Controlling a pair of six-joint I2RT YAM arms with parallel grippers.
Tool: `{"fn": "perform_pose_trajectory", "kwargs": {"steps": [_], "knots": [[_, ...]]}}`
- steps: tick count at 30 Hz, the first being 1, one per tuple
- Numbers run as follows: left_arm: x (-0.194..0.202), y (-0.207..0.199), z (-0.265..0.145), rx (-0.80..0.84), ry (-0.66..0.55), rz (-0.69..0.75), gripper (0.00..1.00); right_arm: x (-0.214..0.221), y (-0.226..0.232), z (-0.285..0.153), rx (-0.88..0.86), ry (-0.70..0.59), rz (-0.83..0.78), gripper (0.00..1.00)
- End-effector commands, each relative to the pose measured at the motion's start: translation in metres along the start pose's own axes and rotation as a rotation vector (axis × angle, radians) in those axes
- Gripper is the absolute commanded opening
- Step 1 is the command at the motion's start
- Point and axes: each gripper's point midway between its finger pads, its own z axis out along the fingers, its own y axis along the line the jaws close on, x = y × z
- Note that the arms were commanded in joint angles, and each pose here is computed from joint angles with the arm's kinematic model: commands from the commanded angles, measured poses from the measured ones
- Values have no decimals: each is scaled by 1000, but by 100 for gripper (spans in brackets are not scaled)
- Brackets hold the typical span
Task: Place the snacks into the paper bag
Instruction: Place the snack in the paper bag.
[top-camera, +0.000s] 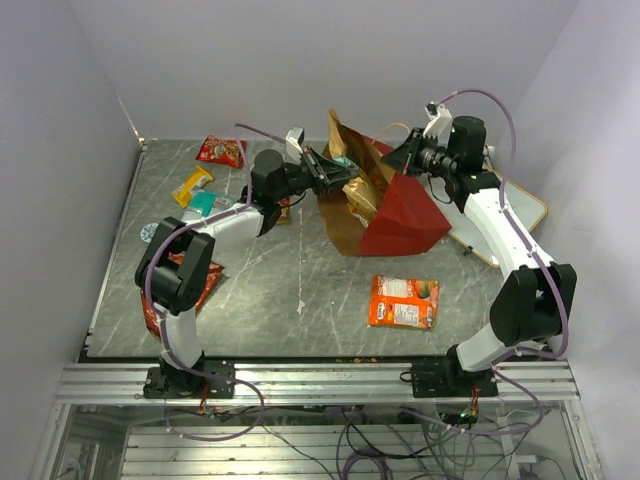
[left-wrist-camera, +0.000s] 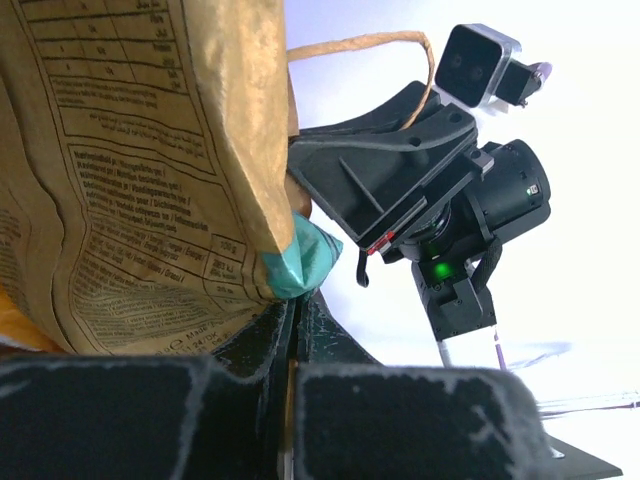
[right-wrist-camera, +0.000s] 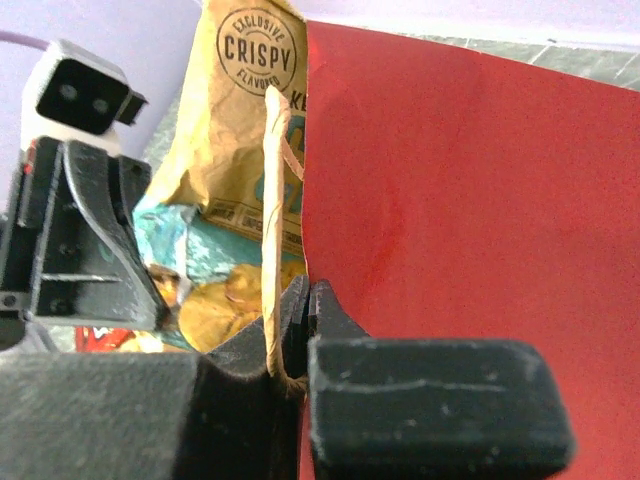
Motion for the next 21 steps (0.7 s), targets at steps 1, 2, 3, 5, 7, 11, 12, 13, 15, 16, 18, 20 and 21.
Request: {"fn": "perform_pose_trajectory", "kwargs": {"steps": [1, 2, 3, 5, 7, 11, 12, 13, 15, 16, 18, 20, 21], "knots": [[8, -33, 9, 139, -18, 24, 7, -29, 16, -4, -74, -65, 56, 0], [13, -28, 10, 134, -13, 19, 7, -30, 15, -4, -74, -66, 69, 0], [19, -23, 10, 129, -10, 15, 7, -34, 14, -5, -73, -72, 77, 0], [31, -10, 12, 108, 4, 11, 7, -38, 11, -5, -73, -79, 97, 0], [45, 4, 15, 74, 27, 10, 7, -41, 9, -5, -76, -82, 110, 0], [65, 34, 13, -5, 59, 16, 10, -45, 6, -7, -71, -87, 119, 0], [68, 43, 11, -32, 66, 20, 12, -47, 5, -8, -66, -91, 118, 0], [71, 51, 9, -57, 71, 24, 15, -49, 4, -9, -60, -95, 113, 0], [75, 64, 7, -110, 82, 39, 22, -51, 3, -10, -53, -97, 104, 0], [78, 70, 7, -136, 97, 52, 26, -53, 2, -11, -50, -101, 102, 0], [82, 79, 8, -176, 127, 86, 35, -56, 3, -13, -54, -103, 96, 0], [85, 88, 11, -231, 169, 136, 44, -58, 4, -15, -57, -103, 85, 0], [85, 93, 12, -262, 191, 161, 49, -60, 5, -15, -54, -104, 76, 0]]}}
